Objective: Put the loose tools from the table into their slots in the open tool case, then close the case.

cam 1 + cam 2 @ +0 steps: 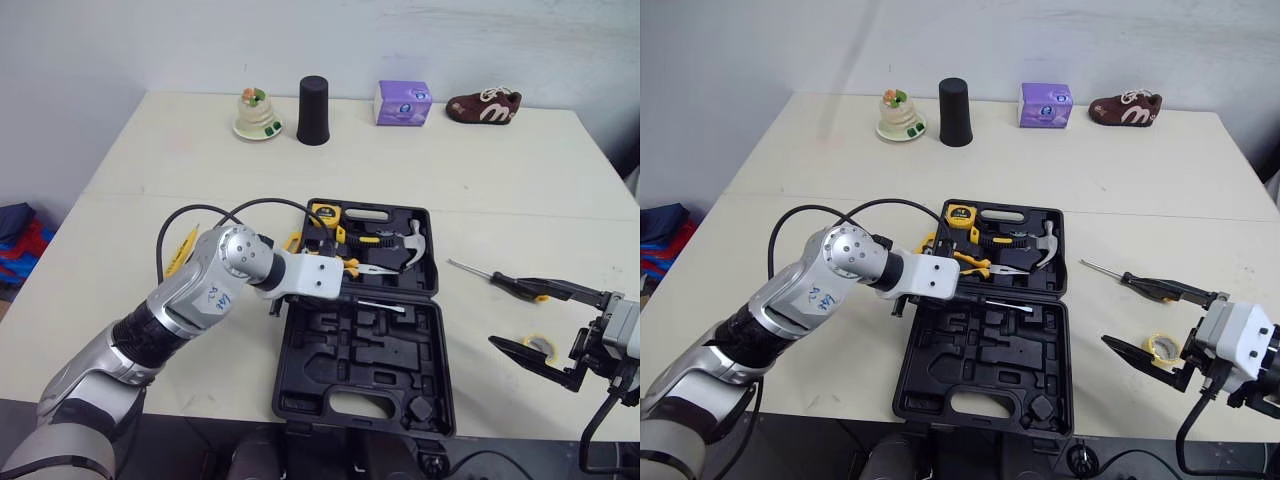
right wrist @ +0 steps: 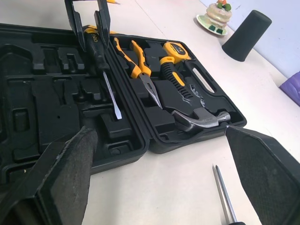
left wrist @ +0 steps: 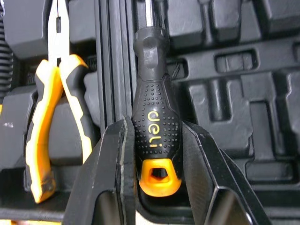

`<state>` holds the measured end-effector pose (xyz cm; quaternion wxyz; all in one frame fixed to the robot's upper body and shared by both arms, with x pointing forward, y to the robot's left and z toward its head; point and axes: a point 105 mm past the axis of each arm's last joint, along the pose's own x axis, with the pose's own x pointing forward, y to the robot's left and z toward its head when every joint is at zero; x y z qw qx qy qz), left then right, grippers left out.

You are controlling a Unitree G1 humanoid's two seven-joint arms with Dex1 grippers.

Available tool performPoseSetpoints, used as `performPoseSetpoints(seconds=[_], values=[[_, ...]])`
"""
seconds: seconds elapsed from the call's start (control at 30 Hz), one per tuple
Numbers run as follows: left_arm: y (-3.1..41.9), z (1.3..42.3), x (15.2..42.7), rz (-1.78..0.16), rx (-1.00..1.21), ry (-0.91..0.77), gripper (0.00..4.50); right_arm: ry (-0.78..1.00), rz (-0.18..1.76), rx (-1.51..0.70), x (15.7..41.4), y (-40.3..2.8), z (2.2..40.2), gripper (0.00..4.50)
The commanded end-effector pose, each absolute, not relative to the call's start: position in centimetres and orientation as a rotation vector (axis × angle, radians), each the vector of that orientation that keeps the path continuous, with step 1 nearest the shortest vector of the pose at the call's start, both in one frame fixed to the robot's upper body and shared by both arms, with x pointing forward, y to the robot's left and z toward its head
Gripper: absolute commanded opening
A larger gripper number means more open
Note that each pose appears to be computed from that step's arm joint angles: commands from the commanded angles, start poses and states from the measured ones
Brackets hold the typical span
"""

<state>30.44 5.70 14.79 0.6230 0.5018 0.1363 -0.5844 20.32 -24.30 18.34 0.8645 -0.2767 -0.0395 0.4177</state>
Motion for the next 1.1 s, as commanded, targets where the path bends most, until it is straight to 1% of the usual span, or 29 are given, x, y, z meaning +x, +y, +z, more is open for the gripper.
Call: performPoseSetpoints(seconds=[0.03, 0.17, 0.4, 0.47, 0.5, 0.57, 0.6, 0.77, 0.87, 0.93, 0.97, 1.03, 1.1], values=[[6.2, 14.5, 30.2, -1.351, 1.173, 0.333, 0.94, -0.104, 0.881, -0.599, 20.2, -23.8, 18.8, 4.5], [6.0, 14.4, 29.8, -1.373, 1.176, 0.327, 0.94, -0.104, 0.881, -0.596, 20.3, -23.6, 18.7, 4.5], [6.1, 14.2, 30.4, -1.342, 1.185, 0.332, 0.94, -0.104, 0.88, -0.591, 20.3, -23.5, 18.6, 4.5], [5.9, 14.3, 30.0, -1.379, 1.168, 0.312, 1.97, -0.103, 0.881, -0.59, 20.2, -23.5, 18.6, 4.5], [5.6, 14.5, 30.0, -1.386, 1.172, 0.276, 2.28, -0.104, 0.88, -0.589, 20.2, -23.5, 18.6, 4.5], [5.4, 15.1, 30.0, -1.405, 1.197, 0.21, 3.19, -0.105, 0.88, -0.589, 20.3, -23.4, 18.6, 4.5], [5.4, 15.4, 30.0, -1.41, 1.184, 0.189, 3.56, -0.106, 0.88, -0.589, 20.3, -23.4, 18.5, 4.5], [6.4, 16.9, 29.3, -1.511, 1.158, 0.045, 3.56, -0.109, 0.877, -0.591, 20.5, -23.5, 18.5, 4.5], [5.8, 18.1, 29.3, -1.522, 1.002, -0.087, 3.56, -0.109, 0.874, -0.588, 20.6, -23.5, 18.4, 4.5], [5.6, 18.5, 29.2, -1.535, 0.9, -0.143, 3.04, -0.108, 0.873, -0.583, 20.6, -23.5, 18.3, 4.5], [5.5, 18.7, 29.3, -1.524, 0.805, -0.153, 2.79, -0.108, 0.872, -0.58, 20.6, -23.5, 18.2, 4.5], [5.2, 18.7, 29.2, -1.524, 0.69, -0.165, 1.93, -0.107, 0.872, -0.576, 20.6, -23.4, 18.1, 4.5], [4.9, 18.2, 29.2, -1.525, 0.611, -0.147, 0.96, -0.108, 0.872, -0.572, 20.7, -23.4, 18.0, 4.5]])
